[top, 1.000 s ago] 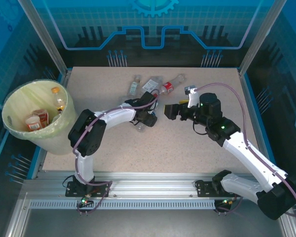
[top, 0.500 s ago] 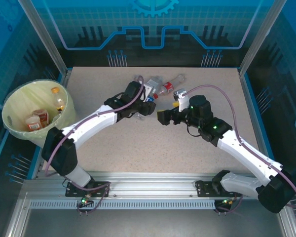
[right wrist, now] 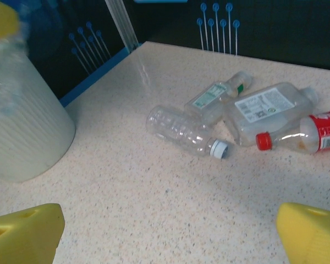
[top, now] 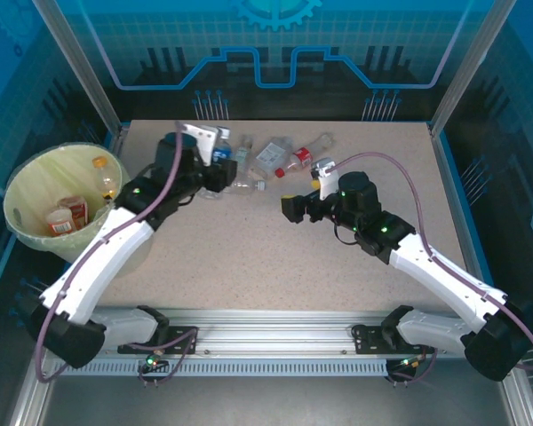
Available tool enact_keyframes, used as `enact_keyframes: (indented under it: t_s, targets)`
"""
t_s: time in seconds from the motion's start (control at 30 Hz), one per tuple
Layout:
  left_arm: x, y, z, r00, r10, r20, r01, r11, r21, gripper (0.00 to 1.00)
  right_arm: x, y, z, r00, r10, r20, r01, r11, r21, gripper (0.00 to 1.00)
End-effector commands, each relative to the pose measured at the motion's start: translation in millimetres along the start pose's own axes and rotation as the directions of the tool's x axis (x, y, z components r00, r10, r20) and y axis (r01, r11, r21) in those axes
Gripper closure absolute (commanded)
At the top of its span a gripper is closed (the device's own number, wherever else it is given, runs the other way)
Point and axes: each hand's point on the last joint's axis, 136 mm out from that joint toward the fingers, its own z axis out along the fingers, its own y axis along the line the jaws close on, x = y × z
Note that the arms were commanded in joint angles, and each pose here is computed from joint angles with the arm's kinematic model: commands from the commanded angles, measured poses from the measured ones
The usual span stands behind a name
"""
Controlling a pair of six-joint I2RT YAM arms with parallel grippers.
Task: Put the plastic bottles in the bin
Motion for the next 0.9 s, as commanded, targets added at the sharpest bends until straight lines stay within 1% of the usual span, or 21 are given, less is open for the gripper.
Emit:
enact_keyframes:
  t_s: [0.0, 0.1, 0.23, 0.4, 0.47, 0.57, 0.73, 0.87]
  targets:
    - [-27.5, 27.6, -43.7, 0.997, -0.020, 0.076, 0.027, 0.995, -0.101, 0.47, -12.9, 2.5, -5.4, 0.997, -0.036, 0.075, 0.035, 0.999, 0.013, 0.00]
    - [-39.2, 58.6, -68.7, 0.996, -0.020, 0.088, 0.040, 0.971, -0.235, 0.47, -14.4, 1.8, -6.6, 0.996, -0.036, 0.081, 0.035, 0.999, 0.019, 0.00]
    - [-49.5, 96.9, -95.2, 0.994, -0.015, 0.107, 0.057, 0.916, -0.397, 0.48, -16.8, -1.4, -7.8, 0.995, -0.034, 0.091, 0.031, 0.999, 0.037, 0.00]
    - [-60.6, 128.4, -121.7, 0.988, -0.015, 0.157, 0.094, 0.854, -0.511, 0.47, -17.1, -6.9, -9.0, 0.995, -0.026, 0.094, 0.020, 0.997, 0.070, 0.00]
    - [-62.0, 147.3, -134.4, 0.986, -0.008, 0.165, 0.106, 0.797, -0.594, 0.47, -15.6, -8.3, -9.4, 0.996, -0.026, 0.088, 0.019, 0.997, 0.078, 0.00]
    - [-55.4, 180.1, -151.2, 0.986, -0.023, 0.162, 0.133, 0.691, -0.710, 0.47, -15.1, -11.3, -9.6, 0.996, -0.022, 0.086, 0.014, 0.996, 0.093, 0.00]
    - [-36.7, 220.1, -166.1, 0.984, -0.083, 0.154, 0.174, 0.581, -0.795, 0.47, -14.1, -13.3, -8.7, 0.997, -0.019, 0.081, 0.010, 0.995, 0.102, 0.00]
    - [-21.4, 243.8, -175.2, 0.977, -0.132, 0.167, 0.211, 0.520, -0.828, 0.47, -13.6, -14.3, -8.7, 0.997, -0.015, 0.081, 0.007, 0.994, 0.106, 0.00]
